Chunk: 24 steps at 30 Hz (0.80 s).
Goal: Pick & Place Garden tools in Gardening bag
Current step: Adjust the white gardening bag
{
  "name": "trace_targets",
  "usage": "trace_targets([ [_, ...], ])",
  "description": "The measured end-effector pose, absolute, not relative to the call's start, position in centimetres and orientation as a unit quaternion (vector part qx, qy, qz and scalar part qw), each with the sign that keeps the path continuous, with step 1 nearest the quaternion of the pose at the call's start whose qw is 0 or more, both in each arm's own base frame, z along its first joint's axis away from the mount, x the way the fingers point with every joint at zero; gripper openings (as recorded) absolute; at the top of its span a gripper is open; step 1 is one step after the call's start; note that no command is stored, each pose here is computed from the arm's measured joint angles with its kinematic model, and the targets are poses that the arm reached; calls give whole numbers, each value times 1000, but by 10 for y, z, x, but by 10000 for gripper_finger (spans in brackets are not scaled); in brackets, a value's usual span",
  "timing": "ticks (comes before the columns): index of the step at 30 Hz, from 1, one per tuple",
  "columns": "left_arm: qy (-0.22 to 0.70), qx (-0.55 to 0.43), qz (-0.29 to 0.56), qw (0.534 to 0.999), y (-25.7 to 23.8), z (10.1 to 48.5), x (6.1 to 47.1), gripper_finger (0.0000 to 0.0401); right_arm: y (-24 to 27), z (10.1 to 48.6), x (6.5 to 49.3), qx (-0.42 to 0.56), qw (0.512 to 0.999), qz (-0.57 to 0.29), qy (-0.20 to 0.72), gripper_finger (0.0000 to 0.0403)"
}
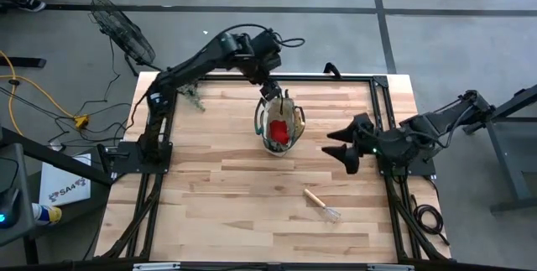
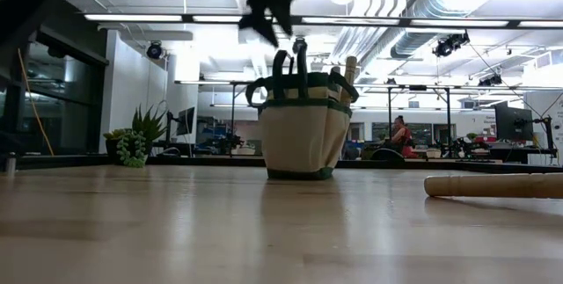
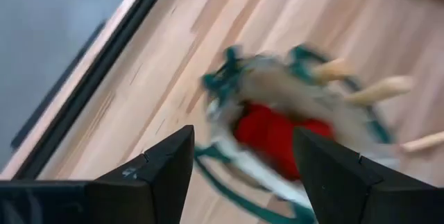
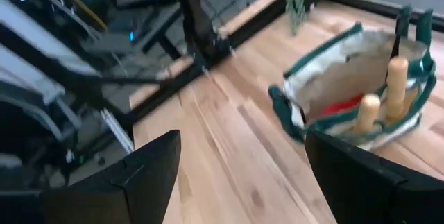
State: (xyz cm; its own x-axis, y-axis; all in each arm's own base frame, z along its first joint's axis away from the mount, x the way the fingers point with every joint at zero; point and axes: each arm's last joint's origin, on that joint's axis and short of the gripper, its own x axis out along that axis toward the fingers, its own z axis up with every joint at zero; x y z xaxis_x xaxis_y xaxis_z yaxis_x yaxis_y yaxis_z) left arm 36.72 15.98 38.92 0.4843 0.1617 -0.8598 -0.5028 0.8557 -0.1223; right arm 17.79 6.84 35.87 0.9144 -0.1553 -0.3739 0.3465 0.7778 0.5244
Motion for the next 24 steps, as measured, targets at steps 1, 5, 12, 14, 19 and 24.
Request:
trace_targets([
  [1,456,-177,191,851,152,397,365,236,66,360,180,311,929,-138,146,301],
  [5,418,-137,161,883,109,421,367,236,59,367,186,323,929,-140,110,301],
  [12,379,-88,110,914,26,428,388,233,55,367,212,325,934,-115,93,301],
  [14,367,-73,97,922,5,430,390,226,56,365,224,328,933,-101,109,301],
  [19,388,-35,111,914,-24,431,380,201,61,369,243,330,931,-91,124,301],
  [24,373,-26,121,919,-39,440,358,181,63,383,250,322,932,-97,138,301],
])
